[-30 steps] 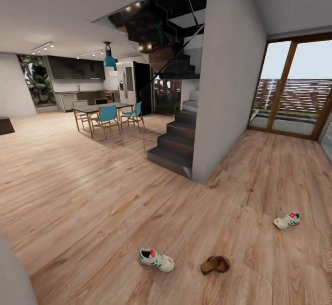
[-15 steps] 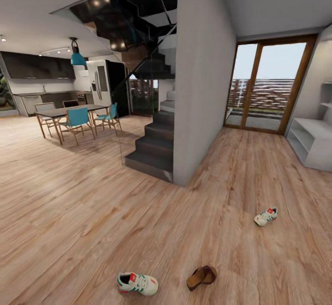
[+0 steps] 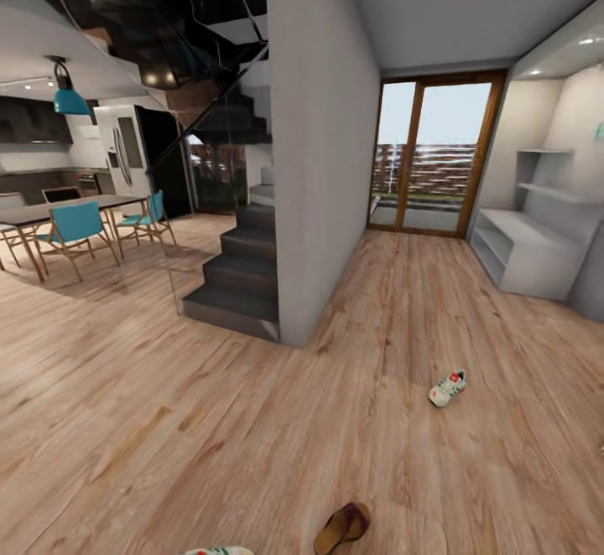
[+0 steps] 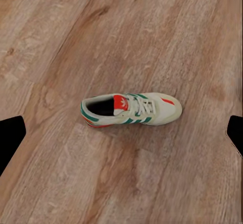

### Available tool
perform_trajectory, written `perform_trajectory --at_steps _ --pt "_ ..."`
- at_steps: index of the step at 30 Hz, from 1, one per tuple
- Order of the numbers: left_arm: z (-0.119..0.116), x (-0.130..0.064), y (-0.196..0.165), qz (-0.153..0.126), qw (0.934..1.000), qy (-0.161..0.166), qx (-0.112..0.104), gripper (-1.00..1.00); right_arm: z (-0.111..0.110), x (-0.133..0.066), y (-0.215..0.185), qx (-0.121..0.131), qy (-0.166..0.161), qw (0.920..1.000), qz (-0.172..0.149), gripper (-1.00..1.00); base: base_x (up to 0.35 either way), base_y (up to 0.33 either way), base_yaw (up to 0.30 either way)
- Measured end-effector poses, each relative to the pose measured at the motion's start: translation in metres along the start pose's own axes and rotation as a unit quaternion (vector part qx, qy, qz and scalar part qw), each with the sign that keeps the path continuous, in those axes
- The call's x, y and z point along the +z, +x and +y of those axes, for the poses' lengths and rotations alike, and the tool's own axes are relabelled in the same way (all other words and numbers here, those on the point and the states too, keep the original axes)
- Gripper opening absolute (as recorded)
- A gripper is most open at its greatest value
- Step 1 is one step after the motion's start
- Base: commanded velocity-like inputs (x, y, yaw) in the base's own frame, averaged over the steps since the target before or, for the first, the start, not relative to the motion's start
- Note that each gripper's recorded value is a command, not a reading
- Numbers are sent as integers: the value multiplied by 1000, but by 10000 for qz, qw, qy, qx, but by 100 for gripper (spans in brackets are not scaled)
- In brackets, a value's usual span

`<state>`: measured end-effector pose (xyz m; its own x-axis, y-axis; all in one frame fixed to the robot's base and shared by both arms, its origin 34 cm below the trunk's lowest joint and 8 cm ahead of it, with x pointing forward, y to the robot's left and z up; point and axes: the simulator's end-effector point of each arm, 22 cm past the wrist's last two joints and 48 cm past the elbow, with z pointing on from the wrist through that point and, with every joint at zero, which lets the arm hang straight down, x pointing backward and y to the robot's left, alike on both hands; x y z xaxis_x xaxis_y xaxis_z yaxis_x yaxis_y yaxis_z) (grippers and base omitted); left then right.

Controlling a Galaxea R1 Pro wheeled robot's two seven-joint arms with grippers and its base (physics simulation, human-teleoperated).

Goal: Pick up the two gym shoes and the two sandals from the corridor floor and place them onto the hallstand (shoe rack) in the corridor, making sure they are on the rack and not on the floor. Arrange them so the two gym shoes are next to each other and the two sandals are next to each other.

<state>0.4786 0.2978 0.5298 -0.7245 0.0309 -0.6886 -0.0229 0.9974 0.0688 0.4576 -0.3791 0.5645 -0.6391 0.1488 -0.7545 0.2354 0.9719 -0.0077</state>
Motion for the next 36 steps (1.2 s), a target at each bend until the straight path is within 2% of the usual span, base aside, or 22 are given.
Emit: perform_trajectory --at_steps 36 --pt "0 0 0 1 10000 2 5 100 1 0 0 -17 -25 10000 1 100 6 0 -300"
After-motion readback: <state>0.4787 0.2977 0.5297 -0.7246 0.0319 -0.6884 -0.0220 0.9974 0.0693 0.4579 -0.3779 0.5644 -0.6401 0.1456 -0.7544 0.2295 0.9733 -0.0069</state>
